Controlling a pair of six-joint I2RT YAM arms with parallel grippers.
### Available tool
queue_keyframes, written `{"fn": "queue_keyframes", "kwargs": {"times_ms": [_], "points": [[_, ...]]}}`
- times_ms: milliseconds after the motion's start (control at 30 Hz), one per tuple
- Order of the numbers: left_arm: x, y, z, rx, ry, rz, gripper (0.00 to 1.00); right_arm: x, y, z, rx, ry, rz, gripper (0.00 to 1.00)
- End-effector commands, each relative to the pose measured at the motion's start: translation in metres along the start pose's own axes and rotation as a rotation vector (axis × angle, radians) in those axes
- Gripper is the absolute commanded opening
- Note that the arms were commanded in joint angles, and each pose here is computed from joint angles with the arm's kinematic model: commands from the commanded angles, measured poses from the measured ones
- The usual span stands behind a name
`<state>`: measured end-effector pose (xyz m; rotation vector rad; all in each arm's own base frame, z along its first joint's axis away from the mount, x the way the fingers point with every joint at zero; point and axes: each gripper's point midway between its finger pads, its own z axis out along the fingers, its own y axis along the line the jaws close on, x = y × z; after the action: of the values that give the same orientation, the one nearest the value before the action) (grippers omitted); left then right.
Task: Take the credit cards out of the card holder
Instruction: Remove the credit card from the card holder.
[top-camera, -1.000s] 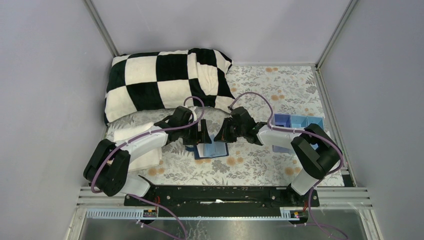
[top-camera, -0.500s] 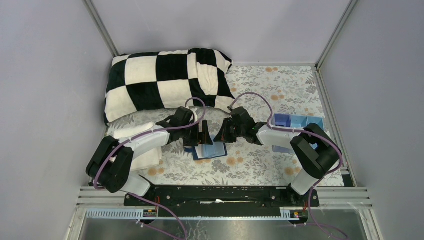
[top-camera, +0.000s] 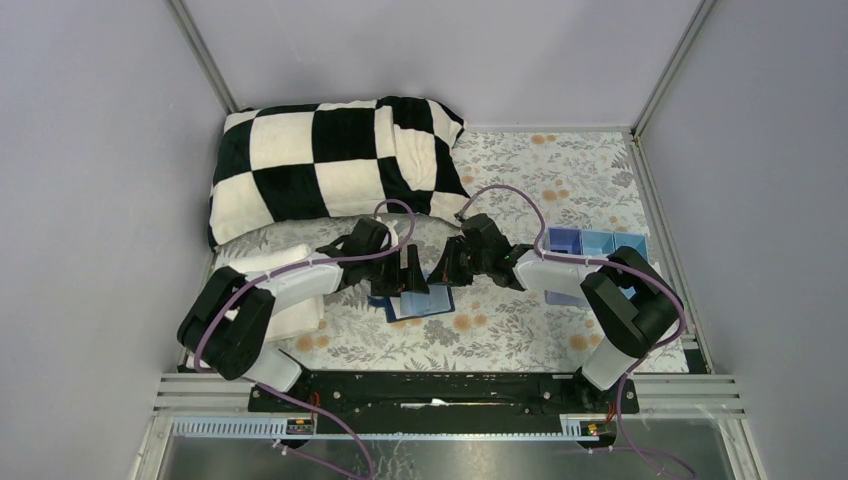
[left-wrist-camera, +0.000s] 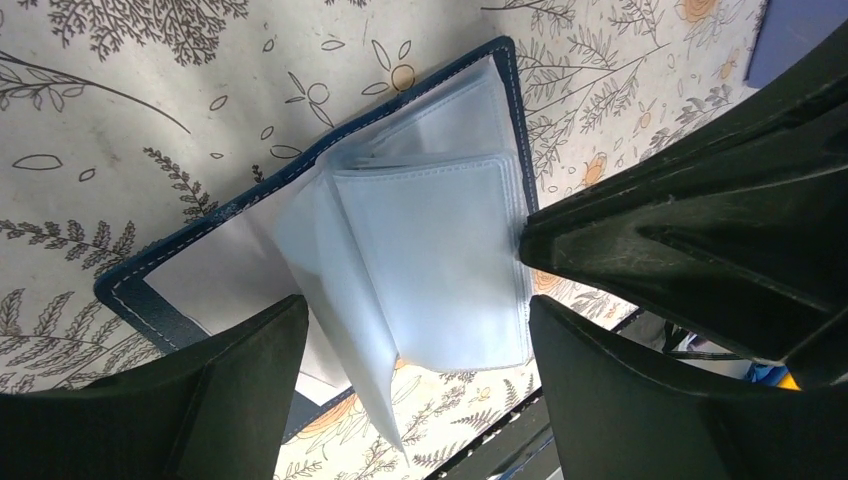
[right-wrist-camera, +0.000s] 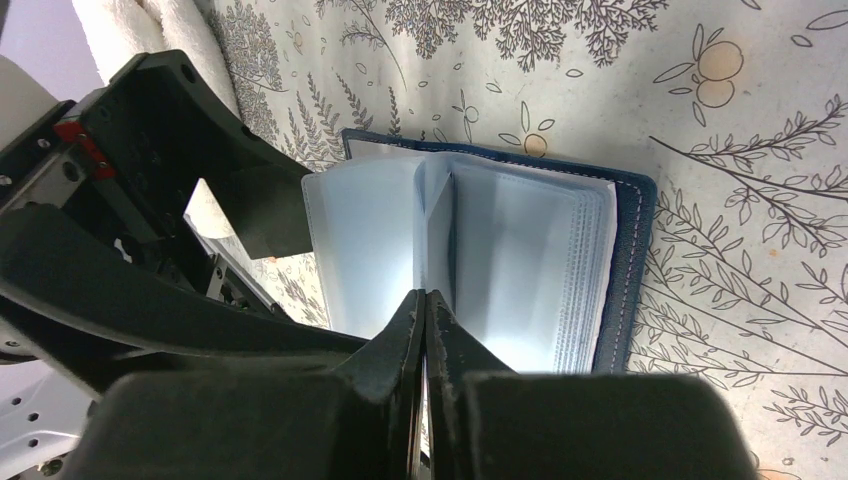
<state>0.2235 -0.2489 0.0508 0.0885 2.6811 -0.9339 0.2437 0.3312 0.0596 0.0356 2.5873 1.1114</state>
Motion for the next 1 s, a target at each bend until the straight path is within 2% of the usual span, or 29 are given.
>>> {"fn": "queue_keyframes", "kwargs": {"times_ms": [0,267,600,667,867,967], "points": [[-0.007,-0.01,0.004,0.034,-0.018,0.03,0.86,-0.002,0.014,-0.001,-0.038,-0.005,-0.021,0.03],[-0.003,0.003,0.01,-0.03,-0.005,0.026,0.81,-0.003,0.015,-0.002,-0.037,-0.01,-0.022,0.03],[-0.004,0.025,0.011,-0.143,-0.022,0.007,0.68,-0.004,0.014,-0.008,-0.028,-0.028,-0.029,0.04],[-0.004,0.029,0.01,-0.163,-0.025,0.002,0.66,-0.004,0.013,-0.009,-0.023,-0.028,-0.028,0.08],[-0.006,0.049,0.004,-0.254,-0.037,-0.033,0.62,-0.003,-0.001,-0.011,0.035,-0.049,-0.027,0.32],[-0.007,0.052,0.0,-0.26,-0.053,-0.054,0.62,-0.005,-0.008,-0.014,0.07,-0.069,-0.036,0.36]]}}
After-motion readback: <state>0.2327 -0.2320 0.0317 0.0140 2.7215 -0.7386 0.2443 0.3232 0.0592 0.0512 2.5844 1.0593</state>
